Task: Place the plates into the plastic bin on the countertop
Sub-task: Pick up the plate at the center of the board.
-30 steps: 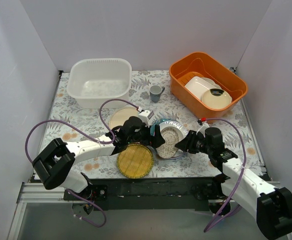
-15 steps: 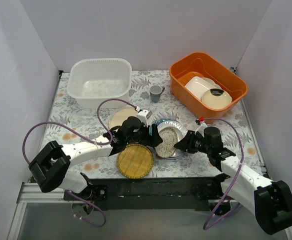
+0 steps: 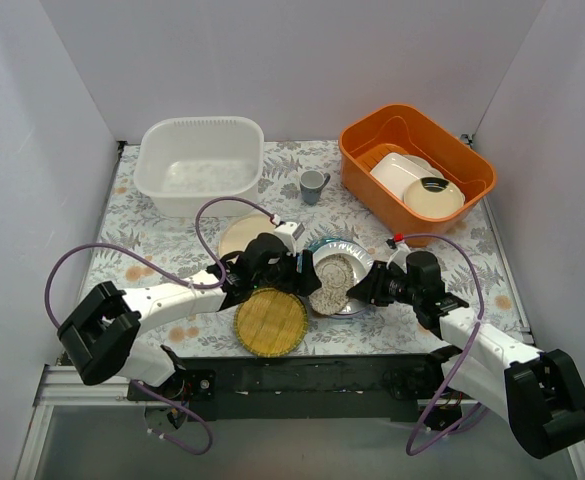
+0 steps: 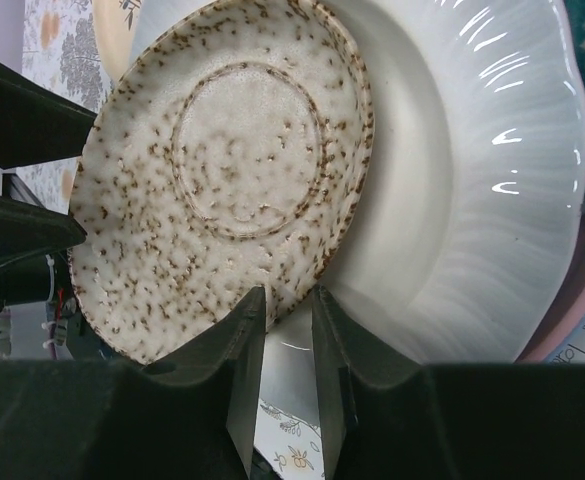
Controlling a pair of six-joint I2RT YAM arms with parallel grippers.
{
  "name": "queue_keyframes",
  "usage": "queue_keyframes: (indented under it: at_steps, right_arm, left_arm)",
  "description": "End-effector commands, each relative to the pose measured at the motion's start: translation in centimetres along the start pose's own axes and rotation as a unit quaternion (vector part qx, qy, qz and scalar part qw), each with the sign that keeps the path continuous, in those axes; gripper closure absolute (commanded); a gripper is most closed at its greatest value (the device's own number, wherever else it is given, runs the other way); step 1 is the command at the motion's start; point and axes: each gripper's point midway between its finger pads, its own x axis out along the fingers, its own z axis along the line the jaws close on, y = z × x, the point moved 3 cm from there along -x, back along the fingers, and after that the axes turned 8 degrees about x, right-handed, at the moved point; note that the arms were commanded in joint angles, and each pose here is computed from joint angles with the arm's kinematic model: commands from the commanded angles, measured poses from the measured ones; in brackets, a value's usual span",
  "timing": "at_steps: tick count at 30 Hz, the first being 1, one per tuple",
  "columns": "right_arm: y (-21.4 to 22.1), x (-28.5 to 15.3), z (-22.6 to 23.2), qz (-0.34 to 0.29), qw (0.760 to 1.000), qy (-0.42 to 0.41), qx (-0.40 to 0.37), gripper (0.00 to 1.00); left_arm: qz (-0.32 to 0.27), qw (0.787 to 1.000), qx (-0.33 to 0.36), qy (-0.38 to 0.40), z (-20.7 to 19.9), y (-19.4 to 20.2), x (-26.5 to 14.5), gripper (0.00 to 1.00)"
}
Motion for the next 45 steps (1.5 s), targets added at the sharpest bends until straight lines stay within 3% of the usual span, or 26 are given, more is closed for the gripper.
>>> queue_keyframes:
  at_steps: [1, 19, 22, 29, 36, 45]
  right_arm:
    - [-0.5, 0.0, 0.8, 0.003, 1.000, -0.015, -0.024, 0.67]
    - [-0.5, 0.5, 2.9, 0.014, 0.996, -0.063, -0.064, 0.68]
    - [-0.5, 0.6, 3.0, 0.013, 0.996, -0.064, -0.067, 0.68]
    - [-0.7, 0.3, 3.0, 0.004, 0.996, -0.053, -0.075, 0.68]
    - [-1.1, -0.1, 3.0, -0.007, 0.996, -0.041, -0.084, 0.63]
    - [-1.6, -0.3, 2.4, -0.016, 0.996, -0.012, -0.091, 0.46]
  left_arm:
    - [-0.003, 1.000, 0.009, -0.001, -0.4, -0.9, 0.0, 0.38]
    - [0.018, 1.000, 0.004, 0.014, -0.7, -0.1, 0.6, 0.60]
    - [0.019, 1.000, 0.003, 0.016, -0.8, -0.1, 0.6, 0.67]
    - [0.022, 1.000, 0.001, 0.002, -0.4, 0.0, 0.1, 0.99]
    - [0.011, 1.000, -0.003, -0.005, -0.3, -0.3, -0.4, 1.00]
    - [-0.005, 0.998, -0.004, -0.061, 1.2, -0.9, -1.2, 1.00]
